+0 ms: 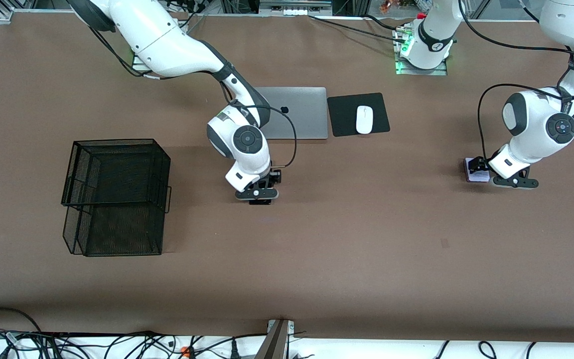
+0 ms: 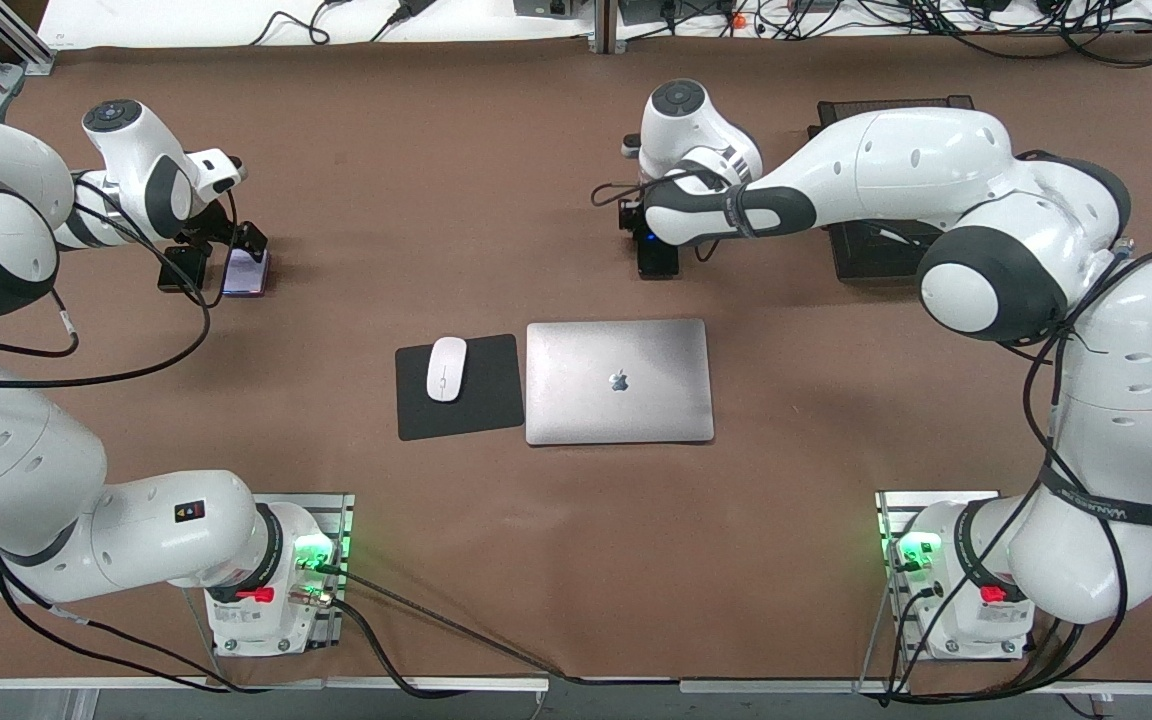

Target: Place phones with both arms

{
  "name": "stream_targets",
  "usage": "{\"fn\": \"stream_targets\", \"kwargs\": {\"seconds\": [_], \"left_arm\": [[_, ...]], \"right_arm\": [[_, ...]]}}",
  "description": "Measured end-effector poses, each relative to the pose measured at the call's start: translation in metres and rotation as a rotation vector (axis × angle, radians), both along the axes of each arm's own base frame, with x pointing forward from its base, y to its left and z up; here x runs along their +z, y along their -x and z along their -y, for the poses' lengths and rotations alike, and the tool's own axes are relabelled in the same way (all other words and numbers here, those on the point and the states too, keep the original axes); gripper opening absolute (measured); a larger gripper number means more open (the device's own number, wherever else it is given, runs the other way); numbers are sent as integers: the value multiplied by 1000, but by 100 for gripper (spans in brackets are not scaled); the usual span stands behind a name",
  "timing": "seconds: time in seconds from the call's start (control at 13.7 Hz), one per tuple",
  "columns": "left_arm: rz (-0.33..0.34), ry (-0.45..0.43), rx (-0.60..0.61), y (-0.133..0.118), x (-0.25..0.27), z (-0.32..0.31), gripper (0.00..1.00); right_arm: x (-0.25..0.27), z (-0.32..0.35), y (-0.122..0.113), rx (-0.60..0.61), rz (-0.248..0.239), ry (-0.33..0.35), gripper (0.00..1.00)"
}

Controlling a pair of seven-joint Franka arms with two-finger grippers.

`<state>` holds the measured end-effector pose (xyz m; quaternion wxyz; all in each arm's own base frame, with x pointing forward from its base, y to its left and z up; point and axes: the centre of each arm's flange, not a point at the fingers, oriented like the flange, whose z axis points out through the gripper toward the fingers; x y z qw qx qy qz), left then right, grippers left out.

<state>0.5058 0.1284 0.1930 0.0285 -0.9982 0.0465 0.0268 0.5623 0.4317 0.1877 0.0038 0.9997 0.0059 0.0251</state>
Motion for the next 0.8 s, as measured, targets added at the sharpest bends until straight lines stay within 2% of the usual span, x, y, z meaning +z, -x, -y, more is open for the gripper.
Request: {"fn": "stream_targets", "kwargs": {"seconds": [0.22, 0.29, 0.36, 0.58, 0.8], "left_arm": [[-4, 5, -2, 10, -10, 4, 100], [-4, 7, -2, 14, -15, 5, 100], [-6, 8, -1, 17, -19, 5, 100], [-14, 12, 0, 22, -28, 6, 100], [-12, 14, -1, 24, -34, 6, 100]], "right_arm": [[78, 52, -46, -70, 95, 51, 80], [111, 79, -61, -81, 116, 79, 80], [142, 109, -73, -92, 116, 99, 80], [209, 209, -95, -51, 44, 103, 80], [228, 315, -103, 10, -48, 121, 80]]}}
